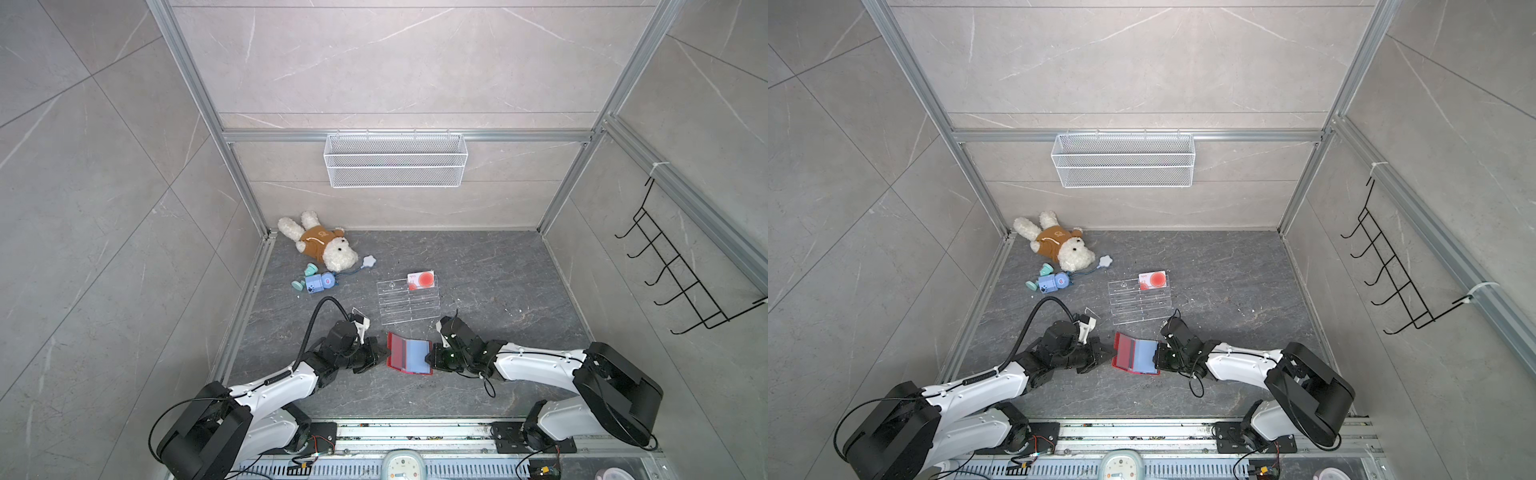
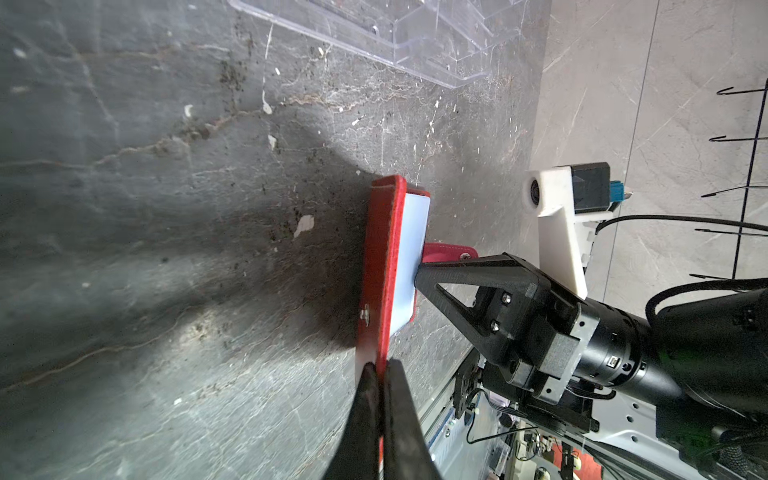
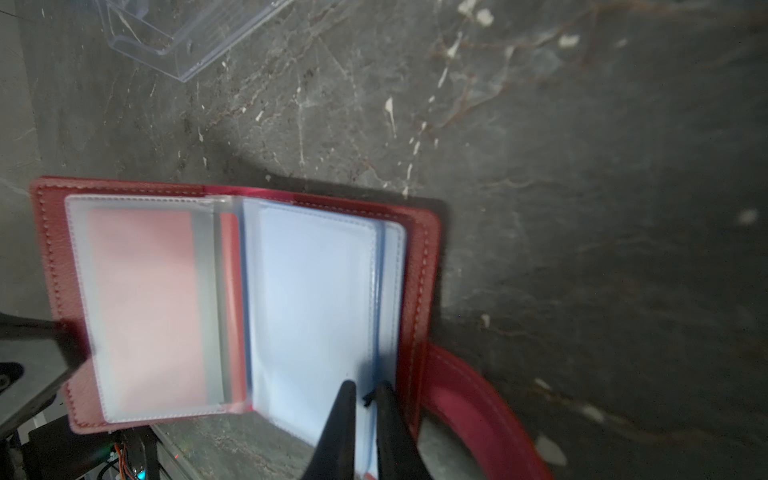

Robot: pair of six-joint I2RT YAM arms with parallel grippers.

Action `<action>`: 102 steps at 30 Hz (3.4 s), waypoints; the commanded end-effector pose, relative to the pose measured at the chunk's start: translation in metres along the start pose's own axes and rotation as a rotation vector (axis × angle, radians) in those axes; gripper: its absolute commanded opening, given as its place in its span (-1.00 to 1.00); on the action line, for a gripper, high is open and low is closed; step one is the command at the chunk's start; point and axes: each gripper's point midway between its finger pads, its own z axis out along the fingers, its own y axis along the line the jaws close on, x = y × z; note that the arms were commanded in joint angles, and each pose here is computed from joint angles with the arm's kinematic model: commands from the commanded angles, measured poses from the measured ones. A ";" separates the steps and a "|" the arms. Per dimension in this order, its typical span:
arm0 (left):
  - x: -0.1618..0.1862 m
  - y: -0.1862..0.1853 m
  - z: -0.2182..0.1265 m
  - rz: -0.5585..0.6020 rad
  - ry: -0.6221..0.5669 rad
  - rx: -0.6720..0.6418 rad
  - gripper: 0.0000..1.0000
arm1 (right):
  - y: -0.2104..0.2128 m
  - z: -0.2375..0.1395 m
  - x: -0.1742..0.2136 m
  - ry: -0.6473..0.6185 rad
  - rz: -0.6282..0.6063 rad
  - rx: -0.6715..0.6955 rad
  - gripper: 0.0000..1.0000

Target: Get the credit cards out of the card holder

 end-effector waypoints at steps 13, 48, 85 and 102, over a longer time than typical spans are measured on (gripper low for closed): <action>0.002 -0.050 0.011 0.139 0.040 0.124 -1.00 | -0.035 0.015 0.018 0.055 0.024 0.112 -0.70; 0.004 0.042 -0.012 0.067 -0.064 -0.304 -1.00 | -0.045 0.011 0.022 0.053 0.041 0.144 -0.74; -0.005 -0.054 0.001 -0.070 0.016 0.023 0.21 | 0.050 -0.019 -0.021 -0.024 -0.066 -0.152 -0.67; 0.002 -0.016 0.032 -0.151 0.023 0.025 -0.02 | 0.026 0.019 -0.008 0.027 -0.009 -0.129 -0.74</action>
